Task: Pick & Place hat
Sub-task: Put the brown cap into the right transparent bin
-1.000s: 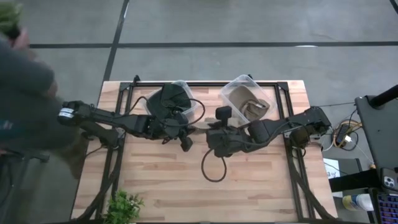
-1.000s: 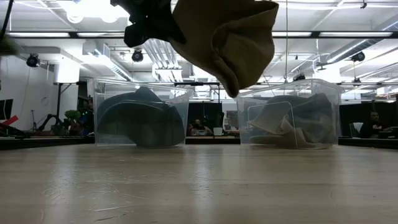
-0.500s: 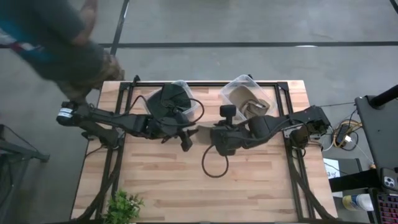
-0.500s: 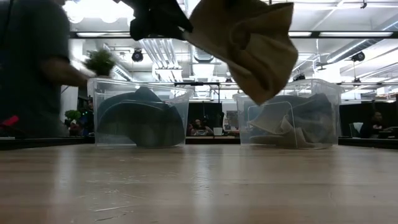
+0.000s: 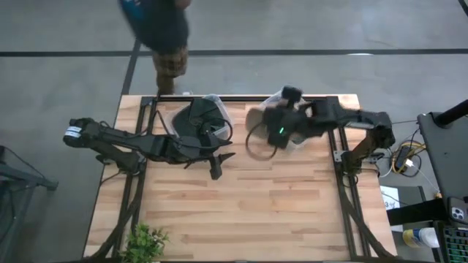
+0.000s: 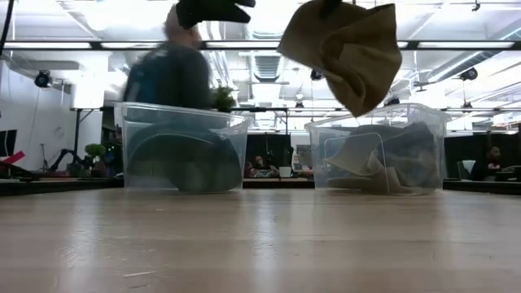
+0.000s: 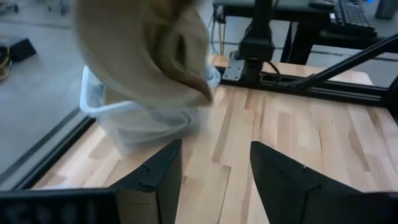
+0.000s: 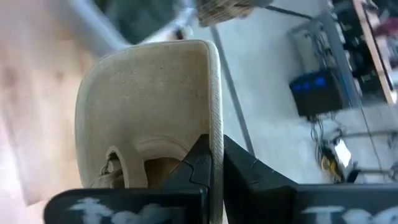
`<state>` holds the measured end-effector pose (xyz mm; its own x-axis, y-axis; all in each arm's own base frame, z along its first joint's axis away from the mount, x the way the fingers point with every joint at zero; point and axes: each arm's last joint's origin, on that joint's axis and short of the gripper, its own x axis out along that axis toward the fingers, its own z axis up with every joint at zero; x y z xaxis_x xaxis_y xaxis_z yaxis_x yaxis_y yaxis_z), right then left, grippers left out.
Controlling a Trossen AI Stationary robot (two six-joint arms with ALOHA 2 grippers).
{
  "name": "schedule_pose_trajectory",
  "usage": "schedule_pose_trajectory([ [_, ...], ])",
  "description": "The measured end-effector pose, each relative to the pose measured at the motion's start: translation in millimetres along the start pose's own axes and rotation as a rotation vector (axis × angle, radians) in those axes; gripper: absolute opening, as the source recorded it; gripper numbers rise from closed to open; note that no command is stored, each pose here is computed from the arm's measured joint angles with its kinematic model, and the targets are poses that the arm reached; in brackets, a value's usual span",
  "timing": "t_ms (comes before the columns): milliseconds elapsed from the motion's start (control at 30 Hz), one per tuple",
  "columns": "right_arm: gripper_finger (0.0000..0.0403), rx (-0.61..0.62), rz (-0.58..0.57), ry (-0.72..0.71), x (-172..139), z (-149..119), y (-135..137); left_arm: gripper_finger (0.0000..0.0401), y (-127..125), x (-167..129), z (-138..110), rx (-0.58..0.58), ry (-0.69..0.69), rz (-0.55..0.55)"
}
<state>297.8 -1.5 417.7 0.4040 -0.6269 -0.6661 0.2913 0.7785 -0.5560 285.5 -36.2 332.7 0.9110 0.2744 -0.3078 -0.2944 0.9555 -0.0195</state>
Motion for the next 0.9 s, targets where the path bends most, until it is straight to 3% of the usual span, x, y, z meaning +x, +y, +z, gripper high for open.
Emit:
schedule_pose_trajectory([
  [200, 0.0011, 0.191, -0.076, 0.032, -1, -14, -67, 0.0181, -3, -1, 1, 0.035, -0.016, -0.015],
  [400, 0.0011, 0.378, 0.053, 0.124, 25, -36, -116, 0.0181, -3, -1, 1, 0.037, -0.017, -0.015],
  [500, 0.0012, 0.423, 0.033, 0.182, 42, -46, -132, 0.0181, -4, -1, 2, 0.036, -0.02, -0.015],
  [600, 0.0012, 0.457, 0.046, 0.228, 57, -54, -143, 0.0181, -4, -1, 2, 0.034, -0.02, -0.016],
  [800, 0.0012, 0.552, 0.236, 0.306, 89, -65, -144, 0.0181, -4, -1, 1, 0.034, -0.02, -0.016],
  [900, 0.0013, 0.577, 0.24, 0.363, 105, -69, -140, 0.0181, -4, -1, 1, 0.034, -0.02, -0.016],
])
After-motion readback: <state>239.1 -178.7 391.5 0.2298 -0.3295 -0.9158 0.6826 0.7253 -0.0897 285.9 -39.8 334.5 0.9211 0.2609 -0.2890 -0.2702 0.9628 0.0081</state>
